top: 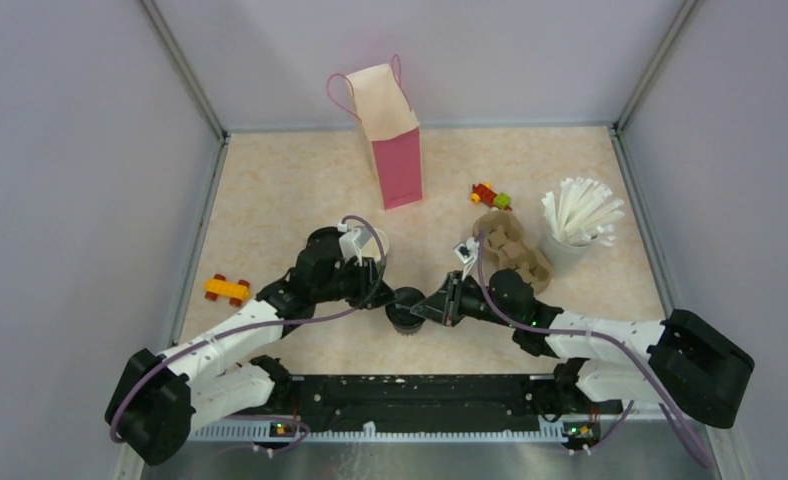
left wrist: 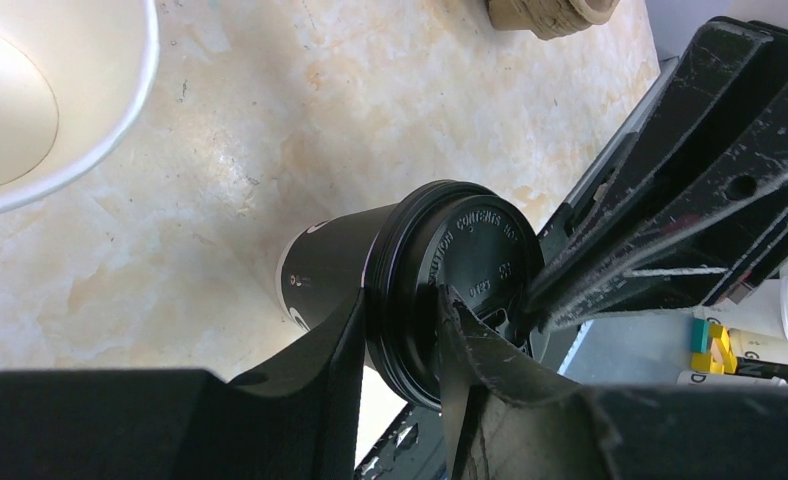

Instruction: Pack the takeout coffee

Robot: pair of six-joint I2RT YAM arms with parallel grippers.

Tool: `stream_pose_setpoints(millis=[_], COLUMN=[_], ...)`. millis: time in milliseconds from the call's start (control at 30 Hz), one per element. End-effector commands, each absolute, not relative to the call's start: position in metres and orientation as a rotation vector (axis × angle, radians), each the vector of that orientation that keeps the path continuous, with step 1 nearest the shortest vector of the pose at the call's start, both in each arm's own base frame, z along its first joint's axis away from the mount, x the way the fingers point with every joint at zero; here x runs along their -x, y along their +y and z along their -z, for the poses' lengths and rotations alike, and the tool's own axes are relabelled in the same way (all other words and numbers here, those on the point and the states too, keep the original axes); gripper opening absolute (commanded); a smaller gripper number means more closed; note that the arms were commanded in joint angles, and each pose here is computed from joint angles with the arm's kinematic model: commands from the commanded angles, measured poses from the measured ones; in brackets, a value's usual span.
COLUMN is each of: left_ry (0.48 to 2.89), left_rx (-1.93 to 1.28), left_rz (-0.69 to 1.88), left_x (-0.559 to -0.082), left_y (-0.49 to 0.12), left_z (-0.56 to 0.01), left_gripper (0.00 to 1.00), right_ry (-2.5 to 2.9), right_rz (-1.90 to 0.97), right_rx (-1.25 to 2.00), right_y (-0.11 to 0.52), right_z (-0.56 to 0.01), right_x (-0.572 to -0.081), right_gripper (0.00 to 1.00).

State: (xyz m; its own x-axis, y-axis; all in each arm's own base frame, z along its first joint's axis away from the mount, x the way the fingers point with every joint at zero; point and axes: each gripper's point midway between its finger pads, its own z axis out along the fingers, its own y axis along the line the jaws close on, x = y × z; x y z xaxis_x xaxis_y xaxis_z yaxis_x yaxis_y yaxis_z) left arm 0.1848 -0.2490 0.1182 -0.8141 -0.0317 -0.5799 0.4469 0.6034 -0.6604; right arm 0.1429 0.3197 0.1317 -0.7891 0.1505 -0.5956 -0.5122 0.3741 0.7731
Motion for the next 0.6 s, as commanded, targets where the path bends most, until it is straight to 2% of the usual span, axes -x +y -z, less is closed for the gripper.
stream_pose_setpoints(millis=[0,167,300,567], left_ry=[2.501,2.518,2.527,2.513], left_rx=[-0.275,-0.279,-0.276,-0.258], left_rz=[0.932,0.926,0.923,0.93], left_x=[-0.17,-0.168,-0.167,-0.164], left_y=[-0.218,-0.217,-0.216,-0.214], left_z=[-0.06,-0.055,-0.052,-0.056], left_gripper=[0.35,0.34,0.34,0.33], right_ry=[2.397,2.449,2.496,2.403], right_rz=[-1.166,-1.096,-1.07,-1.119], right_rx=[0.237,0.147,0.193,0.286], right_y=[0.276,0.257,0.261,0.277], right_z=[-0.031,-0.002,0.012,-0.012], right_x=[-0.123,-0.119,-0.109,-0.114], right_gripper=[0.1,0.1,0.1,0.11])
